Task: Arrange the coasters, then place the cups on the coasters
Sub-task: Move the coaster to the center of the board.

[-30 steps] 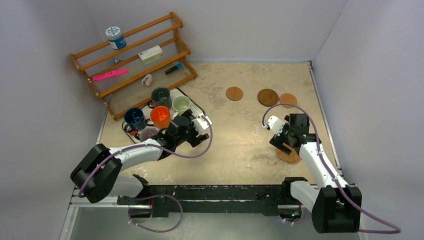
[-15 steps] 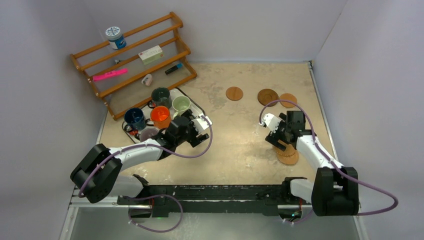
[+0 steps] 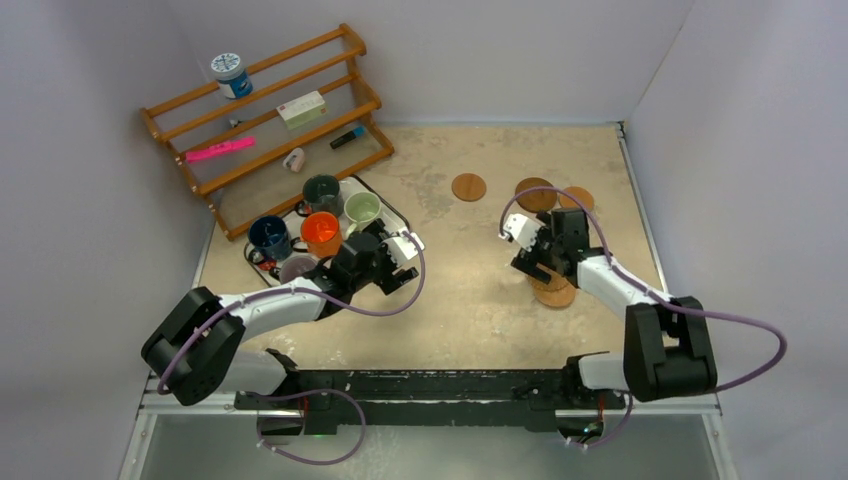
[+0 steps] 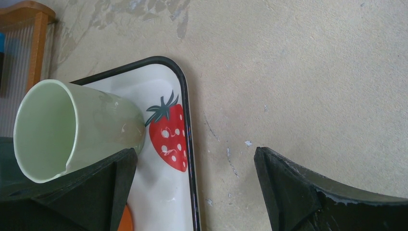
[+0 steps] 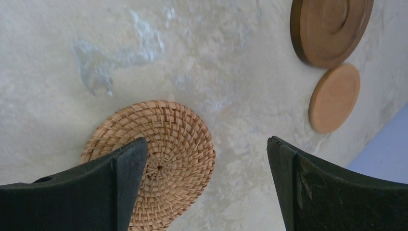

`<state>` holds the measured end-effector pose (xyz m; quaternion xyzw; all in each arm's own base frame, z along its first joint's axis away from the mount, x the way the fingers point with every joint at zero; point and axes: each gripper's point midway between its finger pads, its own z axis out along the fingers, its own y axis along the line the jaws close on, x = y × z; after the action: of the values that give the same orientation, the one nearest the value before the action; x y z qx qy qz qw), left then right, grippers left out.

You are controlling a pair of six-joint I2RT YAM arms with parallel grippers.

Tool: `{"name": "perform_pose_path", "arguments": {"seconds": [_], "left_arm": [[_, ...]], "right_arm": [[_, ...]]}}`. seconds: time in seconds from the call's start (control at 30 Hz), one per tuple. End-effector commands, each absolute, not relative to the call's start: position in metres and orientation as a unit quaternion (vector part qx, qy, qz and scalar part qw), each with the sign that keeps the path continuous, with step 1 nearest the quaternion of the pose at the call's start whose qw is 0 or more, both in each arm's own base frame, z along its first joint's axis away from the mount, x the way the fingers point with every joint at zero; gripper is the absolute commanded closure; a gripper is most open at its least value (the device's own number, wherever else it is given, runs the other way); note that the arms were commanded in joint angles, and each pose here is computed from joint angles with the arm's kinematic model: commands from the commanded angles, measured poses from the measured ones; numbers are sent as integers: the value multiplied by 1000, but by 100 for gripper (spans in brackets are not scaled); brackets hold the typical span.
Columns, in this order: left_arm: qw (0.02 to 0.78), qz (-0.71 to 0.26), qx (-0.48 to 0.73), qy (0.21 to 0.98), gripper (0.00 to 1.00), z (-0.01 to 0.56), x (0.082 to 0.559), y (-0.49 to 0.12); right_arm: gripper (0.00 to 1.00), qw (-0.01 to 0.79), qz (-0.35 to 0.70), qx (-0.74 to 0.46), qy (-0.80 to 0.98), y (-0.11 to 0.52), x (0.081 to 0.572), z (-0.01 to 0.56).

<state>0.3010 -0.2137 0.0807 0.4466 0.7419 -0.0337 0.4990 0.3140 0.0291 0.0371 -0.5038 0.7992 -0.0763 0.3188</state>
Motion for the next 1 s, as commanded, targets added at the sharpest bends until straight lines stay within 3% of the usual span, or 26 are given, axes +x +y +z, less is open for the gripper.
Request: {"name": "perform_pose_path", "arguments": {"seconds": [0.0, 0.23, 0.47, 0.8, 0.97], "left_arm": [[517, -41, 444, 731, 0, 94, 309, -221], [512, -41, 449, 731, 0, 89, 309, -222], [509, -41, 452, 732, 0, 87, 309, -223], [494, -53, 493, 714, 0, 96, 308, -257], [472, -58, 520, 709, 0, 93, 308, -322]], "right_arm": [[1, 230, 44, -516, 824, 65, 265, -13], [1, 218, 118, -567, 786, 116, 256, -11], [1, 307, 172, -589, 728, 154, 256, 49], [1, 336, 100, -555, 754, 115, 254, 73], [1, 339, 39, -521, 782, 61, 255, 64]]}}
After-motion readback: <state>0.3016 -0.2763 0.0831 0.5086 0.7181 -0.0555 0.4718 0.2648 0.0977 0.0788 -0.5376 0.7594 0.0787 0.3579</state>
